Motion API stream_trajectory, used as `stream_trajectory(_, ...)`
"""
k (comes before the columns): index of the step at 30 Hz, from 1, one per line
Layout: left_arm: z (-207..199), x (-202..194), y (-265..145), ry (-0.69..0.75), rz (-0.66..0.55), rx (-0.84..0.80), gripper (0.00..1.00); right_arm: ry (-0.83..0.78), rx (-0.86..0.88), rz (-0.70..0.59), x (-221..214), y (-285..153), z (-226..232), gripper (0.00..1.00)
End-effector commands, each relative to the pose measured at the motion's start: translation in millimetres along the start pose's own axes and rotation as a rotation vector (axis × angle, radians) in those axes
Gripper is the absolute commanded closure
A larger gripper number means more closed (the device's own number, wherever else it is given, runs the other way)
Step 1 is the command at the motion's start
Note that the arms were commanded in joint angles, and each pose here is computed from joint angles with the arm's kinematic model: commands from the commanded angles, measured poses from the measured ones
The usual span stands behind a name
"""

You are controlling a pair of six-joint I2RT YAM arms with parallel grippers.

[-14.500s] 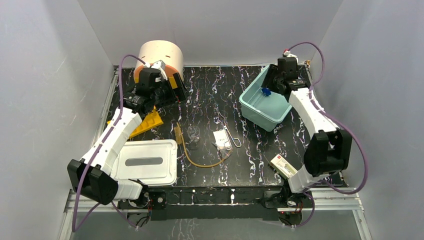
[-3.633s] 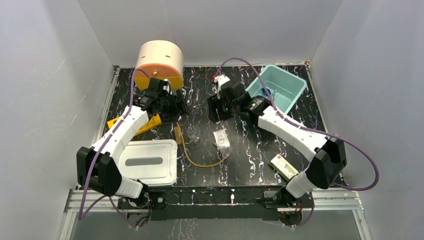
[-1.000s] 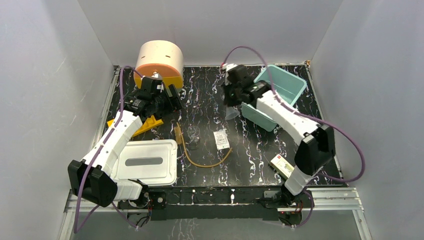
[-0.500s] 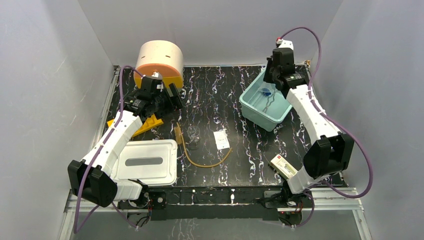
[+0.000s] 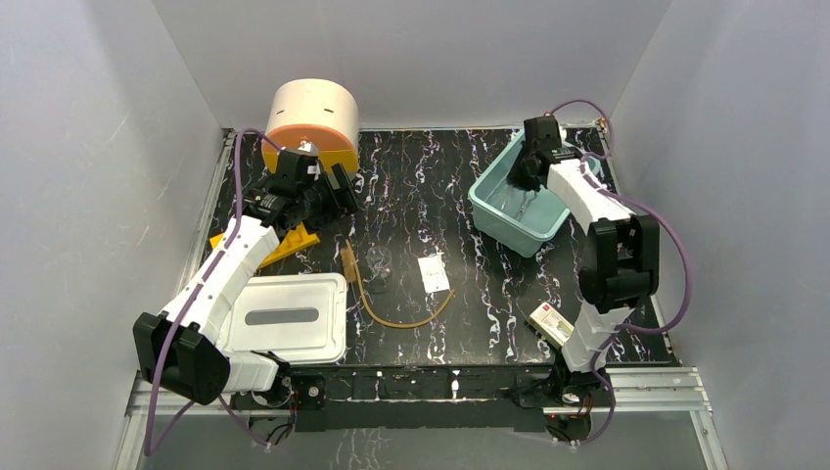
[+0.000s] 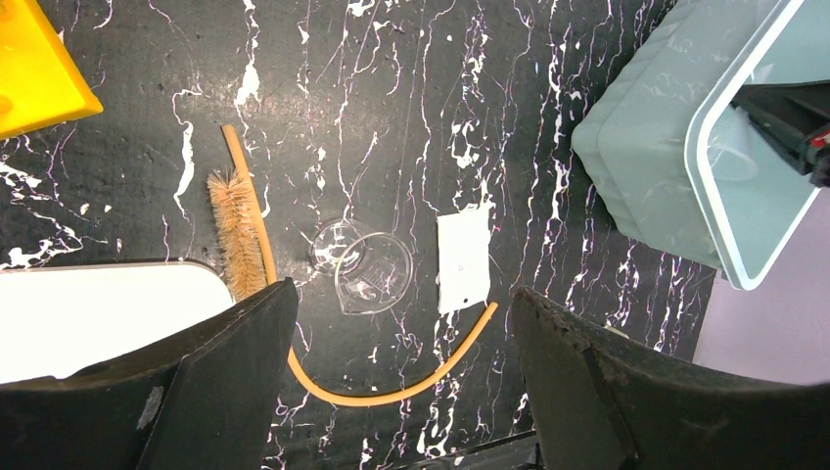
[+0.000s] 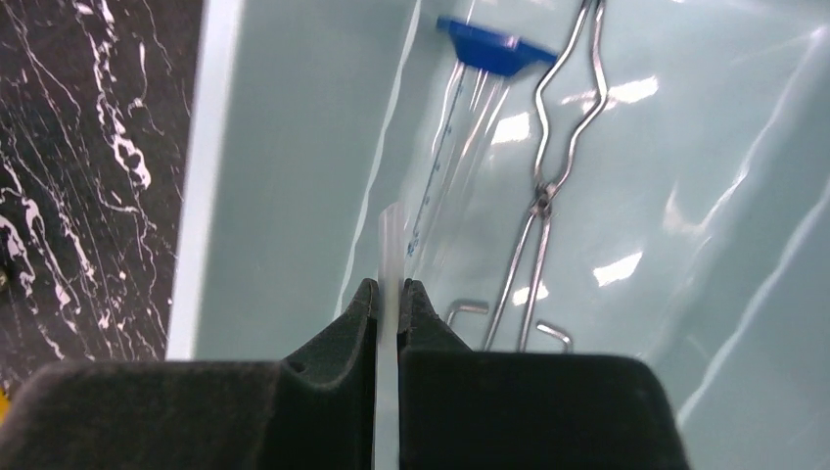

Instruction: Organize the chemistry lab equipment

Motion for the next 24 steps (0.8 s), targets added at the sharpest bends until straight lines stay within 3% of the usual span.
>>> stream_trajectory(1, -3, 3, -4, -0.005, -0.006, -0.014, 0.21, 0.097, 0.076, 0.076, -20, 9, 13, 0.97)
stream_trajectory(14, 1, 0, -2, 0.0, 0.001, -0.004, 0.2, 0.188, 0.016, 0.134, -56, 48, -1, 0.93)
stream_trajectory(19, -1, 1, -3, 0.002, -0.002, -0.009, 0.2, 0.185, 0.027, 0.093, -37, 36, 6, 0.67)
stream_trajectory(24, -7, 4, -4, 0.003, -0.001, -0.028, 0.2, 0.15, 0.013, 0.021, -13, -2, 4, 0.52)
Point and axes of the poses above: each gripper's point midway between its finger pads, its own y axis out along the fingers, its own z axis along the line the jaws close on, x = y × z, the point moved 3 cm from there along -y, back along the fingers, and after that the axes turned 4 degrees about -y, right-handed, at the moved point
